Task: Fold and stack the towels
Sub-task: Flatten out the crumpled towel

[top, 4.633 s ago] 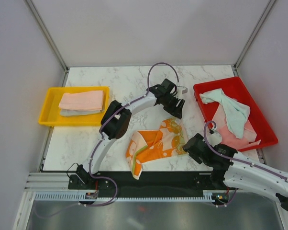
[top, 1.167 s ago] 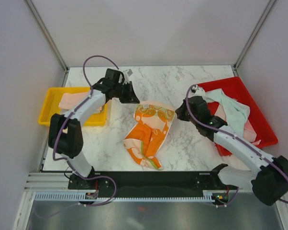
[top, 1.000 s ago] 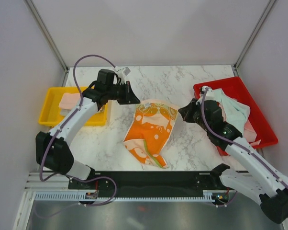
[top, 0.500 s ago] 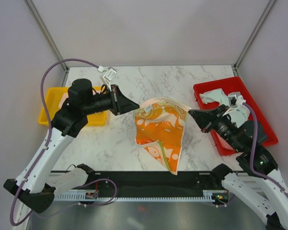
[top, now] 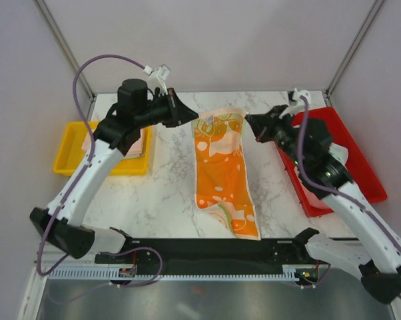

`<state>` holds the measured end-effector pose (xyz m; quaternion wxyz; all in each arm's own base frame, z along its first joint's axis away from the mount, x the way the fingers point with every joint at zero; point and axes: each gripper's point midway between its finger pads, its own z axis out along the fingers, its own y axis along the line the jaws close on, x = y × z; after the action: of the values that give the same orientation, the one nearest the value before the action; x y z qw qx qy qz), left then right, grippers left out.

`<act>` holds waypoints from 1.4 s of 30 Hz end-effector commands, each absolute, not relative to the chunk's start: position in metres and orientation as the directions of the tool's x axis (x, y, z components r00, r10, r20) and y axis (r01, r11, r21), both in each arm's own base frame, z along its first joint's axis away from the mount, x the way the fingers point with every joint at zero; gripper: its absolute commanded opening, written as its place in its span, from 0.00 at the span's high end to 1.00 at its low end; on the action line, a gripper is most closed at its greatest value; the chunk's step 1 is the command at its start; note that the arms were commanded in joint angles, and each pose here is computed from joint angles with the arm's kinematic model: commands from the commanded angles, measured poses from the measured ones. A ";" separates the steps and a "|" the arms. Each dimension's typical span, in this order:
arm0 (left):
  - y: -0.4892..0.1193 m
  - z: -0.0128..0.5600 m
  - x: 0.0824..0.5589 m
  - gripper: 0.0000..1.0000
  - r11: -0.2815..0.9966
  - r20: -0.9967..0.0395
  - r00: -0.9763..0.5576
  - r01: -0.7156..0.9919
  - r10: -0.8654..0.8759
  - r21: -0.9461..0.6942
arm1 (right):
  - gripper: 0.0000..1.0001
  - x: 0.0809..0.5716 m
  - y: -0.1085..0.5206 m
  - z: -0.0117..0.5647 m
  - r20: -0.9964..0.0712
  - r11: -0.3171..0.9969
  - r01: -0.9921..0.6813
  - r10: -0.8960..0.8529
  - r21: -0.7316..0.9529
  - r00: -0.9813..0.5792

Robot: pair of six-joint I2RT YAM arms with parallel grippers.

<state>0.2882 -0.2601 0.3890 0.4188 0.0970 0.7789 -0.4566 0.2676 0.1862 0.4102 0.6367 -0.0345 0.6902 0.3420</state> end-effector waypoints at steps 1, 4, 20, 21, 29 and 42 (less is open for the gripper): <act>-0.241 0.368 0.358 0.98 0.724 -0.808 -0.534 0.452 -0.248 -0.521 | 1.00 0.337 0.198 0.377 -0.943 0.863 -0.380 0.302 0.332 -0.138; -0.241 0.344 0.405 0.98 0.770 -0.847 -0.487 0.450 -0.212 -0.452 | 1.00 0.377 0.196 0.359 -0.953 0.895 -0.326 0.277 0.303 -0.125; -0.247 0.321 0.452 0.98 0.667 -0.827 -0.518 0.539 -0.218 -0.514 | 1.00 0.432 0.197 0.344 -0.945 0.859 -0.394 0.290 0.326 -0.151; -0.249 0.328 0.435 0.98 0.638 -0.827 -0.522 0.567 -0.210 -0.520 | 1.00 0.418 0.200 0.345 -0.941 0.839 -0.426 0.294 0.338 -0.167; -0.252 0.362 0.280 0.98 0.426 -0.826 -0.544 0.718 -0.152 -0.551 | 1.00 0.260 0.182 0.369 -0.922 0.687 -0.615 0.317 0.386 -0.225; -0.251 0.448 0.231 0.98 0.489 -0.876 -0.431 0.729 -0.215 -0.479 | 1.00 0.216 0.162 0.466 -0.857 0.617 -0.660 0.509 0.428 -0.081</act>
<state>0.1990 -0.2569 0.4560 0.4916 0.2310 0.6553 -0.5249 0.1995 0.1638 0.4485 0.6656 -0.0909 0.5972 0.4382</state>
